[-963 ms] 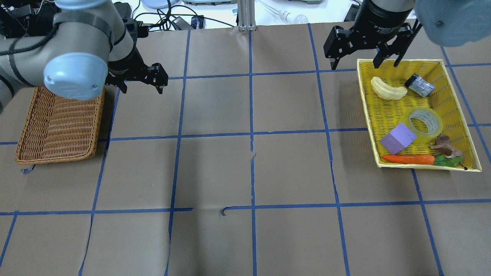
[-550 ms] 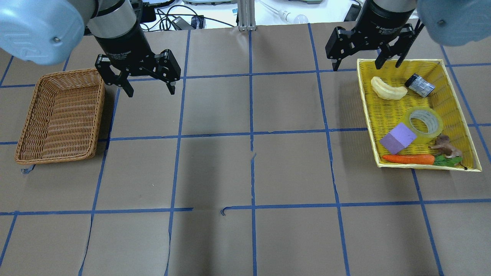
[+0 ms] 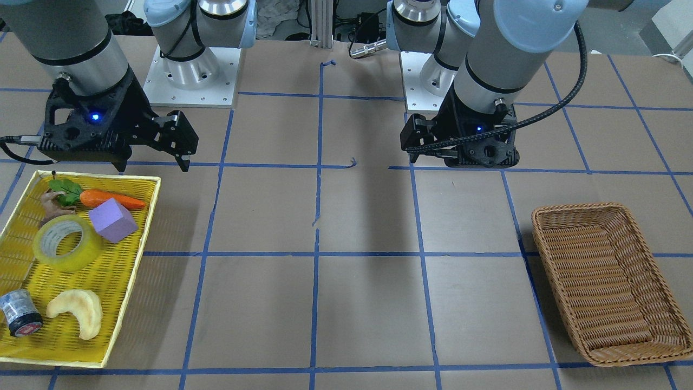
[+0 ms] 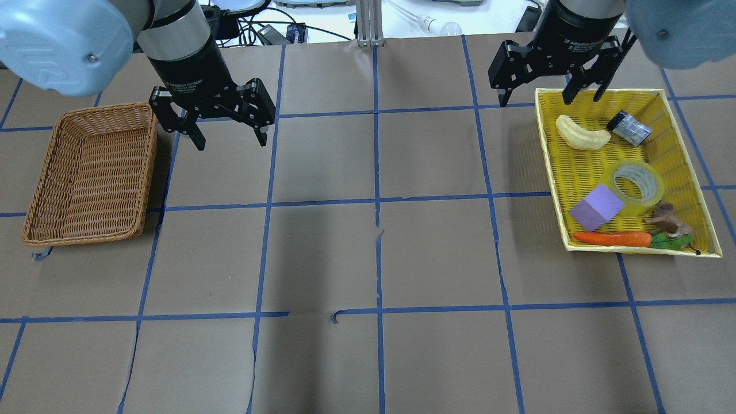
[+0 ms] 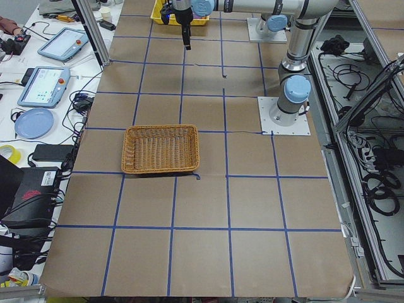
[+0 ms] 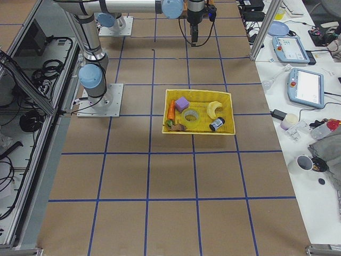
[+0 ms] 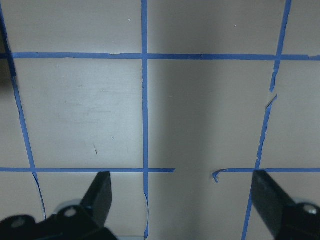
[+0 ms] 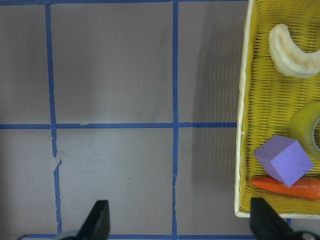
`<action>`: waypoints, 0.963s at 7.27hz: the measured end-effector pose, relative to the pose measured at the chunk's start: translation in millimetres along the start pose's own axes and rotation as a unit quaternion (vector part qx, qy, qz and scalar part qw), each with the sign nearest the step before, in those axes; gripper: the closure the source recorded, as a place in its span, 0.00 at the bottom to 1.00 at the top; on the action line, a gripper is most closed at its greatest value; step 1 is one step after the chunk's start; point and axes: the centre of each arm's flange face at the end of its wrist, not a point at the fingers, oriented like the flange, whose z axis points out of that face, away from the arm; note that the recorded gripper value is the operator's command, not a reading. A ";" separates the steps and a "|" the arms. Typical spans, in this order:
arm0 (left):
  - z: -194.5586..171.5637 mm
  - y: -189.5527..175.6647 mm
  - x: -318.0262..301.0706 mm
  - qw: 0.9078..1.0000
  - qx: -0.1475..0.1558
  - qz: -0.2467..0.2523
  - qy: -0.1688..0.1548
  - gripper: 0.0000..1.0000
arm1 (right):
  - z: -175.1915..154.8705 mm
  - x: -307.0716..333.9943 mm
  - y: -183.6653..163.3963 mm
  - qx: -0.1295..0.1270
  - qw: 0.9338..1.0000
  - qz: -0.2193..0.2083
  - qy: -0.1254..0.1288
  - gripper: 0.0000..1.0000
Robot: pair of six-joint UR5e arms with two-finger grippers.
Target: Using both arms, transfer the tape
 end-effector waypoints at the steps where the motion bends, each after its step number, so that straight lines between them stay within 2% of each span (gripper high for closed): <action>1: 0.6 0.1 -0.1 1.000 -0.001 0.000 0.000 0.00 | 0.0 0.3 0.0 0.000 1.000 0.000 0.000 0.00; 4: 4.8 6.2 -1.1 1.000 -0.004 0.000 -0.001 0.00 | 0.4 0.9 -0.3 0.000 1.000 0.000 0.000 0.00; 7: 1.8 4.6 -2.3 1.000 0.013 0.002 0.000 0.00 | 0.6 2.0 -0.9 0.000 1.000 0.001 0.002 0.00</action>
